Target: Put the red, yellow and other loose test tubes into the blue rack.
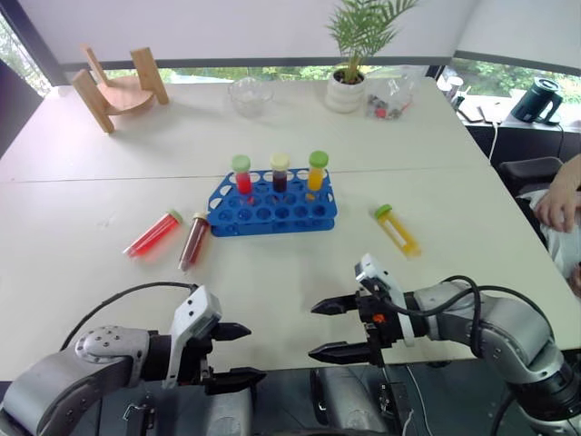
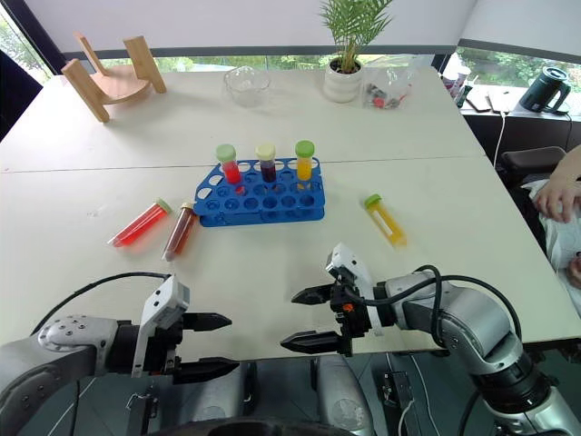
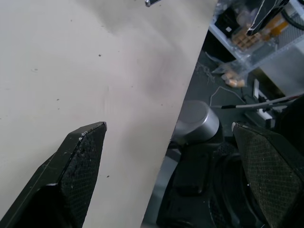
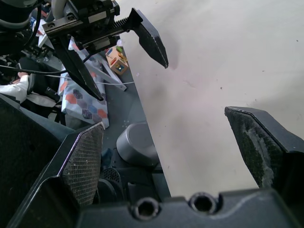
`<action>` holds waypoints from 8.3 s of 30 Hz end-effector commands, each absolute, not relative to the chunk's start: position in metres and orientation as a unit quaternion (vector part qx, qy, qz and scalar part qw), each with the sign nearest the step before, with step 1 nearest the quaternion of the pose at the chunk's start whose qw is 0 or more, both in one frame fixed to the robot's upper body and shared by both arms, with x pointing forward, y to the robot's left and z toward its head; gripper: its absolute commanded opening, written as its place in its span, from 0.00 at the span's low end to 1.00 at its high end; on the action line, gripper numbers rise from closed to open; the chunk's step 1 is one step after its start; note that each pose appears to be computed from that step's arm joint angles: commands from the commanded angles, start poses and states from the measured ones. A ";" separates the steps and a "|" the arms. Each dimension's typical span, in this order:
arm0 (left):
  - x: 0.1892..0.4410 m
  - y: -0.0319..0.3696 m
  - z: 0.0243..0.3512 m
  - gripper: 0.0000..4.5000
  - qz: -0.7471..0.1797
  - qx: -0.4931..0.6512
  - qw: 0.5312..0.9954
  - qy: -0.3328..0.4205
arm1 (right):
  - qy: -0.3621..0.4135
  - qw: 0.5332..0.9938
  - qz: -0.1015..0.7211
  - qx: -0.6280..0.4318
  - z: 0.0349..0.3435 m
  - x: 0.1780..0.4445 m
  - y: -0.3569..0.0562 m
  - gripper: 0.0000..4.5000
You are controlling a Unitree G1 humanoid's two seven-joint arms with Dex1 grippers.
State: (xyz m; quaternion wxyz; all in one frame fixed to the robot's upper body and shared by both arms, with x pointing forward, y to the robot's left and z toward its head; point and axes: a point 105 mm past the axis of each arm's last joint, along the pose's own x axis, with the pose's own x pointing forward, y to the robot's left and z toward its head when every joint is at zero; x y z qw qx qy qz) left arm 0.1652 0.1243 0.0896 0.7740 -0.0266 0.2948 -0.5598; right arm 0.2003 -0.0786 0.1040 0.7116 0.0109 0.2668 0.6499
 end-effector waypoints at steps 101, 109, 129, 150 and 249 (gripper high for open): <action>0.268 0.176 0.190 1.00 -0.539 0.185 0.802 0.181 | -0.153 0.937 0.313 0.007 0.195 0.360 -0.066 0.17; 0.268 0.178 0.186 1.00 -0.532 0.182 0.806 0.184 | -0.146 0.937 0.318 0.003 0.188 0.358 -0.062 0.17; 0.273 0.174 0.182 1.00 -0.533 0.178 0.808 0.178 | -0.155 0.940 0.301 -0.028 0.174 0.353 -0.070 0.17; 0.275 0.175 0.182 1.00 -0.524 0.174 0.815 0.176 | -0.163 0.937 0.306 -0.031 0.173 0.347 -0.060 0.95; 0.363 0.060 0.192 0.19 -0.463 0.054 0.873 -0.141 | 0.081 0.805 0.583 -0.075 0.201 0.255 -0.081 1.00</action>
